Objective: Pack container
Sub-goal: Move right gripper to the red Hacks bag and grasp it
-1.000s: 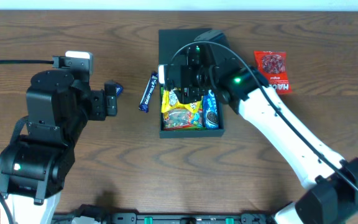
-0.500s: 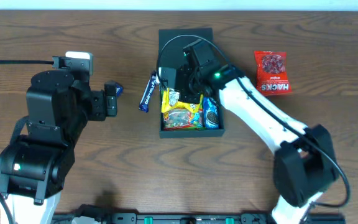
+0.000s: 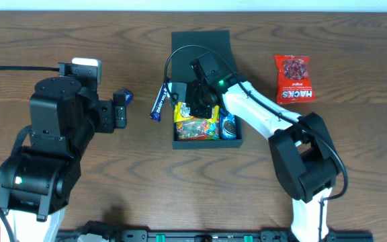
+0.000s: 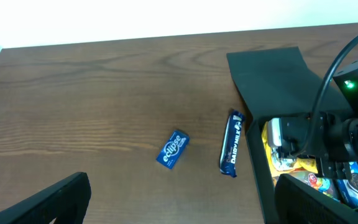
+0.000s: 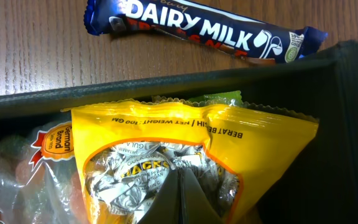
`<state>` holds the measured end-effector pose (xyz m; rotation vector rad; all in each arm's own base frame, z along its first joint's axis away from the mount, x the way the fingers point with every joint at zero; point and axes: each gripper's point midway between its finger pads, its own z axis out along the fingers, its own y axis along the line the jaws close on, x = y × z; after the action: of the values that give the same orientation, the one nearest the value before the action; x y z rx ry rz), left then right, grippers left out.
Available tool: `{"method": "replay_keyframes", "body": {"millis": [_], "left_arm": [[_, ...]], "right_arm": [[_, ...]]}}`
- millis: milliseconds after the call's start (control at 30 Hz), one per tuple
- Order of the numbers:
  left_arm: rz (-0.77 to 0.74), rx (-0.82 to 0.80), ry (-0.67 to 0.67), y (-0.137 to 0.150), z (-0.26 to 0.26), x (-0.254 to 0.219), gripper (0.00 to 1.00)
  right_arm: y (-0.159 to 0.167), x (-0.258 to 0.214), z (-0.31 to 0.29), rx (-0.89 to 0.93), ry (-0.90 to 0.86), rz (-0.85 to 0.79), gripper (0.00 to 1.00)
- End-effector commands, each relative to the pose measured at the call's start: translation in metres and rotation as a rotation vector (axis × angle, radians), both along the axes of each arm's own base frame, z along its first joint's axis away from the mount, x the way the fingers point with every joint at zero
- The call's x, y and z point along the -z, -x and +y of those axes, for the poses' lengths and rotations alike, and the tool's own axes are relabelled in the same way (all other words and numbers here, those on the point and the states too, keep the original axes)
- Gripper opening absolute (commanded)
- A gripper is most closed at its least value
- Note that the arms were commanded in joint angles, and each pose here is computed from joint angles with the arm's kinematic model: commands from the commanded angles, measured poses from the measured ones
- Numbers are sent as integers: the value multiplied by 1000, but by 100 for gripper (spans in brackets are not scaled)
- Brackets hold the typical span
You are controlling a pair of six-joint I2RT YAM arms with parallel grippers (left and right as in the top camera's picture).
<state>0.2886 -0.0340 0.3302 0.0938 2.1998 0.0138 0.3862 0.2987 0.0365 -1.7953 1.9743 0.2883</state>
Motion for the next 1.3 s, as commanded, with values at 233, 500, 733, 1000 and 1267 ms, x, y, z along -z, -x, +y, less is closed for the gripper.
{"method": "replay_keyframes", "body": {"millis": [233,500,733,1000,1267], "left_arm": [[-22,-8,-6,2,4,-10,95],[-18,-8,-6,3,4,-9,95],[-13,-8,-7,4,4,-8,95],[-11,-8,-7,3,4,-7,95],[22,6,-3,-3,0,2,95]], "right_arm": [[-16,-32,13,94,-78,-40,1],[-45,-198,1,160,-260,-394,1],[-57,-266,-55,364,-267,-550,1],[-92,-240,-172,926,-294,-369,1],[-108,-179,-280,1310,-256,-193,4]]}}
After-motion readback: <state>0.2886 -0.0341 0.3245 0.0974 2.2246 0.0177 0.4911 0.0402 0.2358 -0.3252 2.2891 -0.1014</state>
